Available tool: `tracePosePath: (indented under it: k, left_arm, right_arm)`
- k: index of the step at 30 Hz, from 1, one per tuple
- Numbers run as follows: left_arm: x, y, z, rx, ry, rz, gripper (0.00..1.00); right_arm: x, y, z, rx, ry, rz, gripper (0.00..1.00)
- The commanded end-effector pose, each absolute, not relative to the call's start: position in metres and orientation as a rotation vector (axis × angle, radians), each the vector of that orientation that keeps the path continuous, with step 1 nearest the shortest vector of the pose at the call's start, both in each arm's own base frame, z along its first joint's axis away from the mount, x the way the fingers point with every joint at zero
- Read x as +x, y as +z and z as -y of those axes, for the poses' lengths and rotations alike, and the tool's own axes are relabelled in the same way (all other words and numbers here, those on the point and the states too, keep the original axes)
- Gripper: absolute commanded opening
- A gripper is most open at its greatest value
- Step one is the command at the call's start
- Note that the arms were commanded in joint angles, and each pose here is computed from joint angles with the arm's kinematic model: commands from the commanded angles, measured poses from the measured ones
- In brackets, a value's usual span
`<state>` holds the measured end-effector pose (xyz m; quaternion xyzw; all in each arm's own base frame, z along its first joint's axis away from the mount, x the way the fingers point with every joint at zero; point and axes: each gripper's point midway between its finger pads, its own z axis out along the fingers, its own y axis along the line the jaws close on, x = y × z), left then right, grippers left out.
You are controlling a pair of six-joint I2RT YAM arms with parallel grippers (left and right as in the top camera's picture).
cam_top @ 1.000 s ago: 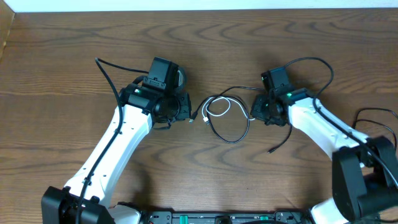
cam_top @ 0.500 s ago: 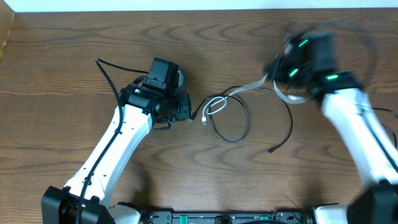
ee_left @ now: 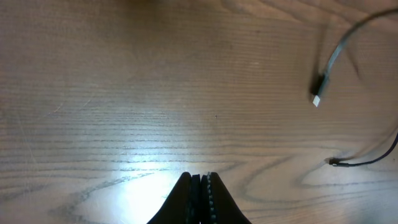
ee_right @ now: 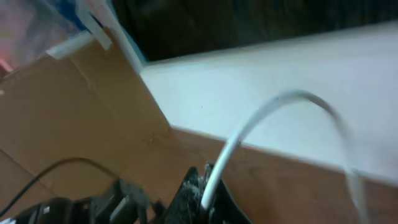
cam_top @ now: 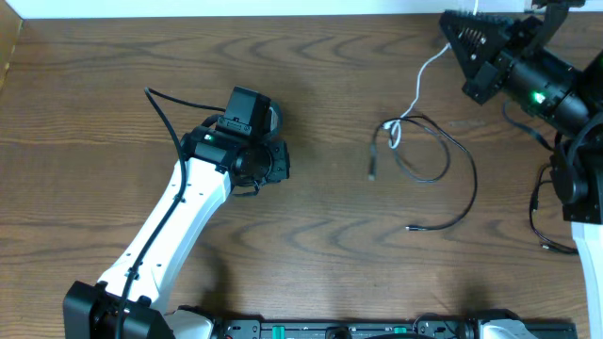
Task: Untangle cables
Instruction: 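Pull the white cable up and far right off the table with the right gripper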
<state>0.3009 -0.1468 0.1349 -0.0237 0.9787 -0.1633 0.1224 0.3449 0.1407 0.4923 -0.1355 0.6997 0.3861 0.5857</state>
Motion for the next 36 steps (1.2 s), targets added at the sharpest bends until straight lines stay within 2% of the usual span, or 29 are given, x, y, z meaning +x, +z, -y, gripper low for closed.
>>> tracePosePath:
  k: [1, 10, 12, 15, 20, 26, 32, 36]
  left_arm:
    - [0.299, 0.13, 0.147, -0.057, -0.479, -2.874, 0.08]
    - [0.299, 0.13, 0.147, -0.058, -0.479, -2.874, 0.08]
    - [0.299, 0.13, 0.147, -0.057, -0.479, -2.874, 0.08]
    - [0.299, 0.13, 0.147, -0.058, -0.479, -2.874, 0.08]
    - [0.299, 0.13, 0.147, -0.058, -0.479, -2.874, 0.08]
    - [0.299, 0.13, 0.147, -0.057, -0.479, -2.874, 0.08]
    - [0.299, 0.13, 0.147, -0.058, -0.479, -2.873, 0.08]
    - [0.299, 0.13, 0.147, -0.058, -0.479, -2.873, 0.08]
  right_arm:
    - [0.329, 0.522, -0.151, -0.427, 0.941, -1.499, 0.01]
    - [0.292, 0.581, -0.163, -0.587, 1.043, -1.222, 0.01]
    - [0.291, 0.581, -0.163, -0.586, 1.044, -1.221, 0.01]
    - [0.313, 0.568, -0.156, -0.467, 1.028, -1.305, 0.01]
    - [0.356, 0.528, -0.135, -0.241, 0.93, -1.492, 0.01]
    - [0.402, 0.451, -0.101, 0.072, 0.757, -1.768, 0.01]
    - [0.415, 0.366, -0.112, 0.135, 0.806, -2.068, 0.01]
    - [0.417, 0.353, -0.132, 0.005, 0.886, -2.104, 0.01]
